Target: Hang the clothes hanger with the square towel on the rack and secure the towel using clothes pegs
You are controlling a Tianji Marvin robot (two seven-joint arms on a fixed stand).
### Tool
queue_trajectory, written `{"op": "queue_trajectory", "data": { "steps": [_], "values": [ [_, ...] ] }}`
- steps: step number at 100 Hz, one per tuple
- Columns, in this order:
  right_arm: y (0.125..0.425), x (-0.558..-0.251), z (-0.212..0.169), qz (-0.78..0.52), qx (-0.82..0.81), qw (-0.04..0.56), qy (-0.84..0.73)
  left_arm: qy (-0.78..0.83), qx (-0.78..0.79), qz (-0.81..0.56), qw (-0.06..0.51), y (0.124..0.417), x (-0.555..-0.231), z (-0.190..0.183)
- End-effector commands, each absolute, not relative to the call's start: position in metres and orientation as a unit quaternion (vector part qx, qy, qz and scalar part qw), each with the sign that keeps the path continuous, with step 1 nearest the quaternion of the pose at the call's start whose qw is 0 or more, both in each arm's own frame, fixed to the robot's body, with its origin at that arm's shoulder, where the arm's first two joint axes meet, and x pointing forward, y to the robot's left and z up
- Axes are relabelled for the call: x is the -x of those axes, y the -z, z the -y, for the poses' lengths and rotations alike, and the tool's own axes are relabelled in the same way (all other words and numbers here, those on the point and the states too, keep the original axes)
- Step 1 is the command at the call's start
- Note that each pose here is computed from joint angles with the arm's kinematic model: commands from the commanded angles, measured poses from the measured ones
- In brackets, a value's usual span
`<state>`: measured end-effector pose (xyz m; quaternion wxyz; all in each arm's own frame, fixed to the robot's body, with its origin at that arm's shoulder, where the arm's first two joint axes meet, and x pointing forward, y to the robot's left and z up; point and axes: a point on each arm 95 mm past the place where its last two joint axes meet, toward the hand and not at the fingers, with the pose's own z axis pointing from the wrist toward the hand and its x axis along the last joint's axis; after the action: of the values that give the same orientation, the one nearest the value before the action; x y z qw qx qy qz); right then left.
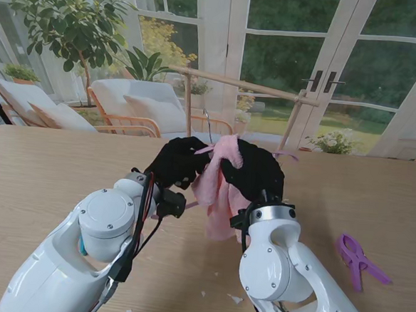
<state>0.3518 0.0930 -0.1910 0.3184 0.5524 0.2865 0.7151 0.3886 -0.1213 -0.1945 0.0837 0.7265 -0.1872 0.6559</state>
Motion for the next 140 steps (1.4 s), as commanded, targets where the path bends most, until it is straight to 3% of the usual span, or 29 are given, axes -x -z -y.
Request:
{"op": "queue_trajectory", "data": {
  "steps": [1,27,98,140],
  "values": [
    [0.205,-0.354,-0.092,-0.307,-0.569,0.317,-0.694,-0.66,-0.72,0.19,0.101,0.185,-0.383,0.123],
    [0.213,-0.353,-0.091,-0.328,-0.578,0.313,-0.678,-0.669,-0.711,0.191,0.102,0.177,-0.381,0.122],
    [0.18,-0.308,-0.098,-0.292,-0.528,0.256,-0.756,-0.673,-0.713,0.181,0.078,0.179,-0.398,0.13],
    [0.221,-0.293,-0.085,-0.361,-0.542,0.279,-0.705,-0.697,-0.692,0.173,0.082,0.152,-0.403,0.115]
  ]
}}
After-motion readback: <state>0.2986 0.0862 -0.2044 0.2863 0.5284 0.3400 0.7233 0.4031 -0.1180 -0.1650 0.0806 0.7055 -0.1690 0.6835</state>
